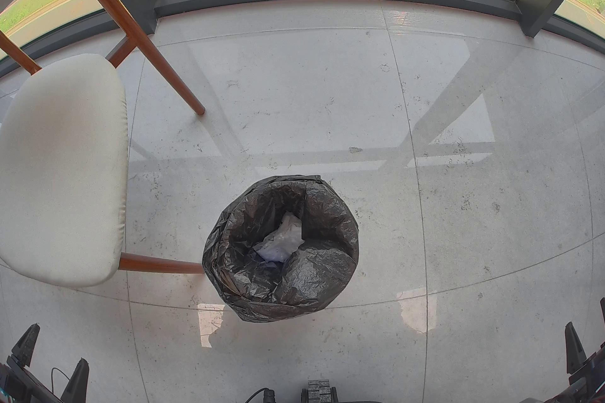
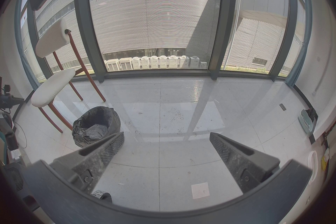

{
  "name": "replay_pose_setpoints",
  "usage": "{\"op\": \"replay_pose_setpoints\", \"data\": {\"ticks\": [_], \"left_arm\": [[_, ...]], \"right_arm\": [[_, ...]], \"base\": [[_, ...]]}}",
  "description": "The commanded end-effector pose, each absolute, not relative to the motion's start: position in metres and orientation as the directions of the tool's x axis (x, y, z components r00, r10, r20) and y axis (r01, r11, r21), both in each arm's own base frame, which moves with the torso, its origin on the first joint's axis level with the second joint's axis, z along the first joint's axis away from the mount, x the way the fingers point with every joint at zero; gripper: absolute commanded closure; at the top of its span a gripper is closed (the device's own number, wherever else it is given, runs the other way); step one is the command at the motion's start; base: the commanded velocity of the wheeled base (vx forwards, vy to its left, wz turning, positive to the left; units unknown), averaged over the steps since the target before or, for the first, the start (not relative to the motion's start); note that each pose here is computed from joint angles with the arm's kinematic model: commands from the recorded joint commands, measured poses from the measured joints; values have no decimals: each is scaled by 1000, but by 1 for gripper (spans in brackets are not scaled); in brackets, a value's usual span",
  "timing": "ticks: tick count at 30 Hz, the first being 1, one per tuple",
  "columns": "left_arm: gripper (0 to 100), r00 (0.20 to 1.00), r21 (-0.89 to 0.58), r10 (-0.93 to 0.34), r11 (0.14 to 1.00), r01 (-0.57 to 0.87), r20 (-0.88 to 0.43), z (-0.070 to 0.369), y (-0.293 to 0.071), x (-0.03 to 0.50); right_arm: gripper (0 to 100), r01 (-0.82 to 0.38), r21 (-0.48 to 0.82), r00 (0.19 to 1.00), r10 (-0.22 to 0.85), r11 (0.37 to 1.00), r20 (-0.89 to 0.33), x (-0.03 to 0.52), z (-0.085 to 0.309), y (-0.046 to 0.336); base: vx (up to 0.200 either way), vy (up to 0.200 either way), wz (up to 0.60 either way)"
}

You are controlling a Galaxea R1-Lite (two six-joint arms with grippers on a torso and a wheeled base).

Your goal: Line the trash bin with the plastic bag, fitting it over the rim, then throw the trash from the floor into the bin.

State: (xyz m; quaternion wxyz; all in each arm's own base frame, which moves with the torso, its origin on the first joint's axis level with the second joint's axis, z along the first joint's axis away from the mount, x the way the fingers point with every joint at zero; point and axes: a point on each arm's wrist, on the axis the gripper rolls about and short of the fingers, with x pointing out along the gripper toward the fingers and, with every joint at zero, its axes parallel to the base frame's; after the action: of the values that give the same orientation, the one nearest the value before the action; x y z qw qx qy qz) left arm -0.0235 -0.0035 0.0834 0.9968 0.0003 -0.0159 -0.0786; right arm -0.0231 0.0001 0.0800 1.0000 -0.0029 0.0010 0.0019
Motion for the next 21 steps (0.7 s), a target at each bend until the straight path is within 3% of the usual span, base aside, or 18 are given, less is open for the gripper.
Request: {"op": "replay_pose_setpoints", "data": {"ticks": [1, 21], "left_arm": [[0, 993, -17, -116, 993, 117, 21, 81, -3, -23], [0, 995, -61, -89, 994, 91, 37, 81, -2, -24]], "right_arm": [[0, -5, -6, 1000, 5, 1000, -12, -22, 75, 0], [0, -5, -6, 1000, 5, 1000, -12, -22, 75, 0]], "base": [[0, 0, 0], [0, 0, 0]]}}
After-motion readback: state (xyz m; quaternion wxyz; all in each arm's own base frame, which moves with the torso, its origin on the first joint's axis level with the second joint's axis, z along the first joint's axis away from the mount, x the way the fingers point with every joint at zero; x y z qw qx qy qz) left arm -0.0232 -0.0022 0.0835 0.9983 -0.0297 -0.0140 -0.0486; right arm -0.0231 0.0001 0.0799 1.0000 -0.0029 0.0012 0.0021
